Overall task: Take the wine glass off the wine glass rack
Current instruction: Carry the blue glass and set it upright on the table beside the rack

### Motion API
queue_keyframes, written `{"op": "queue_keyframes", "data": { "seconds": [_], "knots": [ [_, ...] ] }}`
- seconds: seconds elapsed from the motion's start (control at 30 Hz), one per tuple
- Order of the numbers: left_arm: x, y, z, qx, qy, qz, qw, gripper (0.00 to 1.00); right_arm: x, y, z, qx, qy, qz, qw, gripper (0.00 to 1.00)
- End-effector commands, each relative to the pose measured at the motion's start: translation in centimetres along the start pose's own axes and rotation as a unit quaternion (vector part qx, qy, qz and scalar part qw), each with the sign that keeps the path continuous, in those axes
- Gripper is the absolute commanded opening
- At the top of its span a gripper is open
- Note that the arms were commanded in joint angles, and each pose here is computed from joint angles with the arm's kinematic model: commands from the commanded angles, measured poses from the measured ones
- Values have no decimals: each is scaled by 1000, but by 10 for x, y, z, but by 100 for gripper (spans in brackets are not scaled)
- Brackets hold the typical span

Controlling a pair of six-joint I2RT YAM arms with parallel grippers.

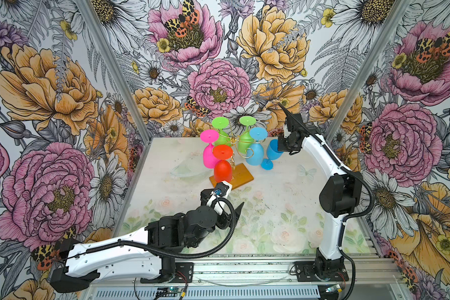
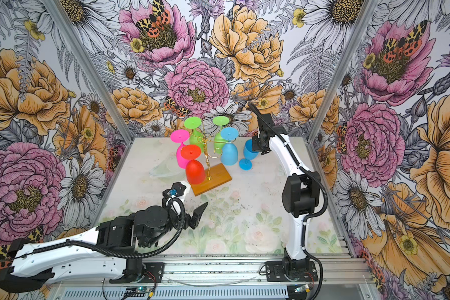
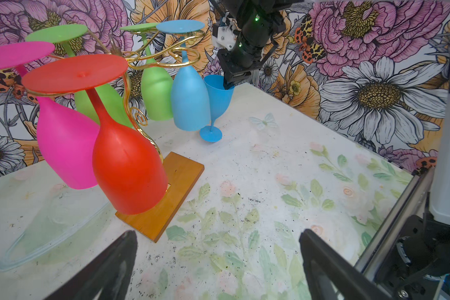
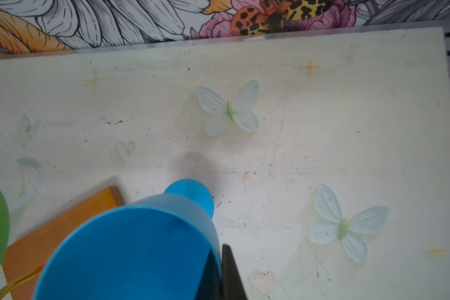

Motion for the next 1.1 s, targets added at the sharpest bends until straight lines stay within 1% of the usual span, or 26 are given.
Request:
{"op": "queue_keyframes", "data": {
  "seconds": [0.0, 0.23, 0.47, 0.67, 0.77, 0.83, 1.07],
  "knots": [
    [-13, 3, 6, 14, 25, -11, 1000, 99, -4, -7, 16, -17, 5, -7, 1000, 0],
    [-19, 1, 3, 23, 23, -14, 999, 99, -2, -21, 38, -17, 27, -8, 999, 0],
    [-20, 0, 3, 23, 20, -14, 999, 99, -1, -32, 41, -16, 24, -3, 1000, 0],
    [-20, 0, 2, 23, 14, -13, 1000, 99, -3, -36, 41, -11, 23, -5, 1000, 5],
    [-19, -1, 1, 28, 12, -13, 999, 99, -4, -35, 43, -14, 22, -7, 1000, 13],
    [-20, 0, 0, 34, 12, -14, 999, 99, -6, -34, 43, -18, 21, -8, 1000, 19],
    [-21, 3, 6, 18, 29, -18, 999, 99, -13, -24, 46, -31, 17, -20, 999, 25]
  ]
}}
Point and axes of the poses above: each gripper's point midway between its finger pads, its own y axis back along the fingers, its own z axis along the line the jaws close on, x = y × z, the point moved 7 cm from there along y, back along the fingers, and after that the axes turned 15 degrees about -y, right-handed, at the moved point
